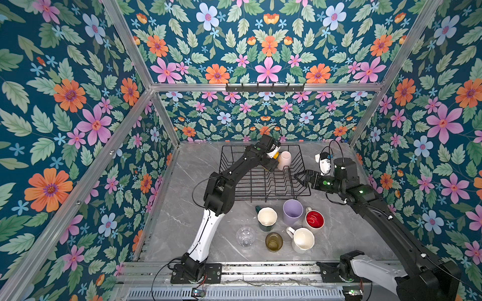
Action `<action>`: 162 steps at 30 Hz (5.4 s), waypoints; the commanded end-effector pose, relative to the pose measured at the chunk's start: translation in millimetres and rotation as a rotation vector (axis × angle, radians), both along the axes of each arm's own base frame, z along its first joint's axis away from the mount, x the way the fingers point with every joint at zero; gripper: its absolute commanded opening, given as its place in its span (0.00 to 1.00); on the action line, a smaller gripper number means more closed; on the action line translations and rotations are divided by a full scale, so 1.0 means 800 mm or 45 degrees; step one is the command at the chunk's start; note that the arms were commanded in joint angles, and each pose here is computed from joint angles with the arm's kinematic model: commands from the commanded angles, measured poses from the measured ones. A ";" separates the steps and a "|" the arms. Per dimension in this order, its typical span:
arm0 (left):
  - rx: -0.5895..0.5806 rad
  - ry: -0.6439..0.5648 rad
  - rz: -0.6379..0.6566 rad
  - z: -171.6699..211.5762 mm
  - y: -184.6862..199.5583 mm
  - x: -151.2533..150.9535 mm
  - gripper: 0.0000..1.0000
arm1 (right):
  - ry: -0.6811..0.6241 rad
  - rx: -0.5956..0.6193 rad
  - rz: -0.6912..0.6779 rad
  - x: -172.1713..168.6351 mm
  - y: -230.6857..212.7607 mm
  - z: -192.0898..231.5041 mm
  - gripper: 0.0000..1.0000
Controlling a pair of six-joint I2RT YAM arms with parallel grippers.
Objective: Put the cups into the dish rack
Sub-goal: 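Lower the yellow mug upside down into the rack beside the pink mug, then open and raise the left gripper while the right gripper moves to the green mug, then grasp the dark green mug's rim with the right gripper and lift it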
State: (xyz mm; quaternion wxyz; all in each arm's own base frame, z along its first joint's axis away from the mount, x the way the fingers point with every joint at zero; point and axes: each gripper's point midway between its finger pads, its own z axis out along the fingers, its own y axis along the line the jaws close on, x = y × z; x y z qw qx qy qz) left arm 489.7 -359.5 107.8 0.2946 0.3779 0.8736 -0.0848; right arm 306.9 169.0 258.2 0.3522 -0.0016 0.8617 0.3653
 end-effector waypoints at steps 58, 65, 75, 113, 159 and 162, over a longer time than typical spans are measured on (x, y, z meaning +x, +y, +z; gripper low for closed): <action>-0.237 -0.535 0.366 0.187 0.088 -0.004 0.99 | 0.013 -0.217 -0.013 0.006 -0.019 -0.010 0.95; -0.379 -0.703 0.604 0.240 0.167 -0.047 0.99 | 0.008 -0.499 0.135 -0.021 0.009 -0.022 0.88; -0.735 -0.802 0.895 0.270 0.303 -0.112 0.99 | 0.029 -0.663 0.469 -0.078 0.083 -0.044 0.63; -0.845 -0.922 0.978 0.293 0.364 -0.193 0.99 | 0.220 -0.969 0.606 -0.091 0.163 -0.176 0.41; -1.012 -0.886 1.033 0.312 0.373 -0.202 0.99 | -0.053 -0.599 0.636 -0.094 0.134 -0.030 0.00; -1.040 -0.837 0.951 0.312 0.357 -0.200 0.98 | -0.074 -0.442 0.555 -0.074 0.123 -0.007 0.00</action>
